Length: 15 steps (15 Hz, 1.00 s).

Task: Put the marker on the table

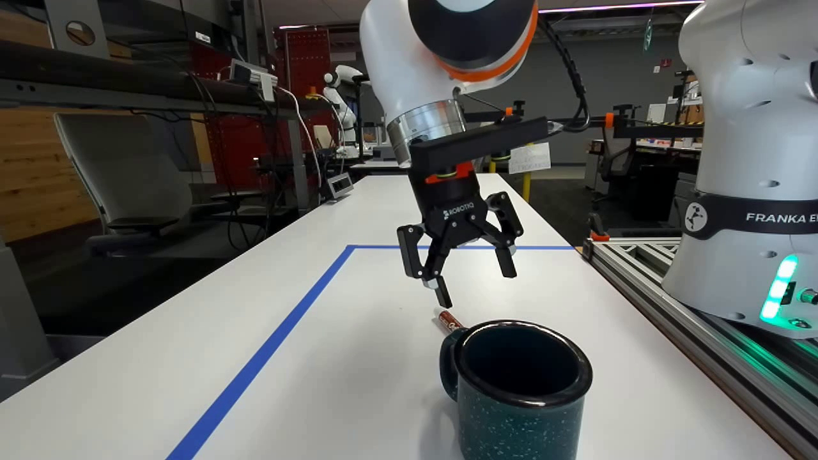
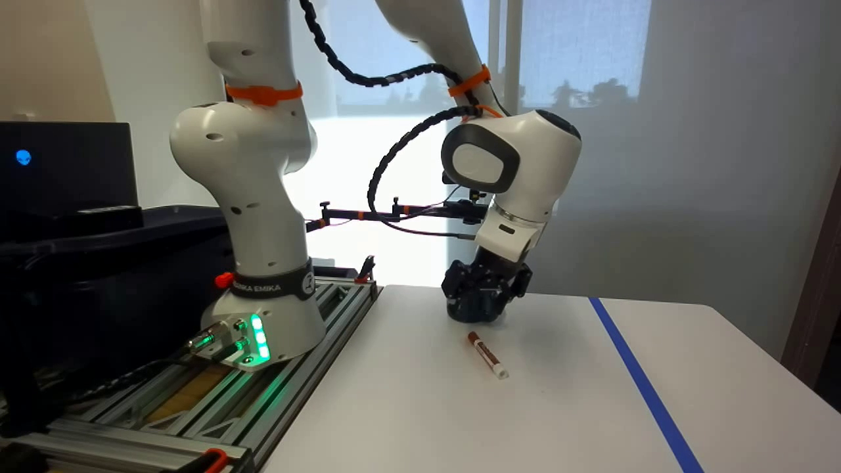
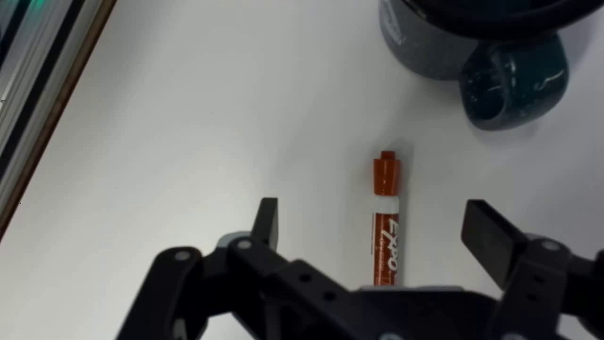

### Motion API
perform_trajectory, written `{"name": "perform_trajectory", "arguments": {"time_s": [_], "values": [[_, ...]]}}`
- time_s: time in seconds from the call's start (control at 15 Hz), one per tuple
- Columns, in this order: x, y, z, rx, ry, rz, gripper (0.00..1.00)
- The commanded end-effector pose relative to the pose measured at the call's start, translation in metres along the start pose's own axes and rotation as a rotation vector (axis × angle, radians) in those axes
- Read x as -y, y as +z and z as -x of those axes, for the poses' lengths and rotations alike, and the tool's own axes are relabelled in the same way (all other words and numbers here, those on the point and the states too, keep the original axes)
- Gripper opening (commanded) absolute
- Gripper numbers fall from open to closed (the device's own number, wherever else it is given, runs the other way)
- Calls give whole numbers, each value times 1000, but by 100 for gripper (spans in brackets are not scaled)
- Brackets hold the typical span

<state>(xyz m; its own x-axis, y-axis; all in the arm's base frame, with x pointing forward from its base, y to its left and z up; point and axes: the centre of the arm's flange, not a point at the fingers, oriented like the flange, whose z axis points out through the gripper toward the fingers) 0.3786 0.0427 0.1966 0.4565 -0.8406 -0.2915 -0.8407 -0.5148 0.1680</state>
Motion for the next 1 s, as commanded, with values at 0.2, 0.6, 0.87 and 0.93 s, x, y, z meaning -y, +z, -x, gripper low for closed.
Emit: {"name": "perform_trajectory", "arguments": {"time_s": [0.2,0.6,0.87,0.93], "values": [[-8,-41,11,43,-99,23,100],[-21,-81,17,-64,-344,44,100],[-34,-109,27,-134,-487,-3,100],[-38,-116,30,-156,-523,-14,100]]}}
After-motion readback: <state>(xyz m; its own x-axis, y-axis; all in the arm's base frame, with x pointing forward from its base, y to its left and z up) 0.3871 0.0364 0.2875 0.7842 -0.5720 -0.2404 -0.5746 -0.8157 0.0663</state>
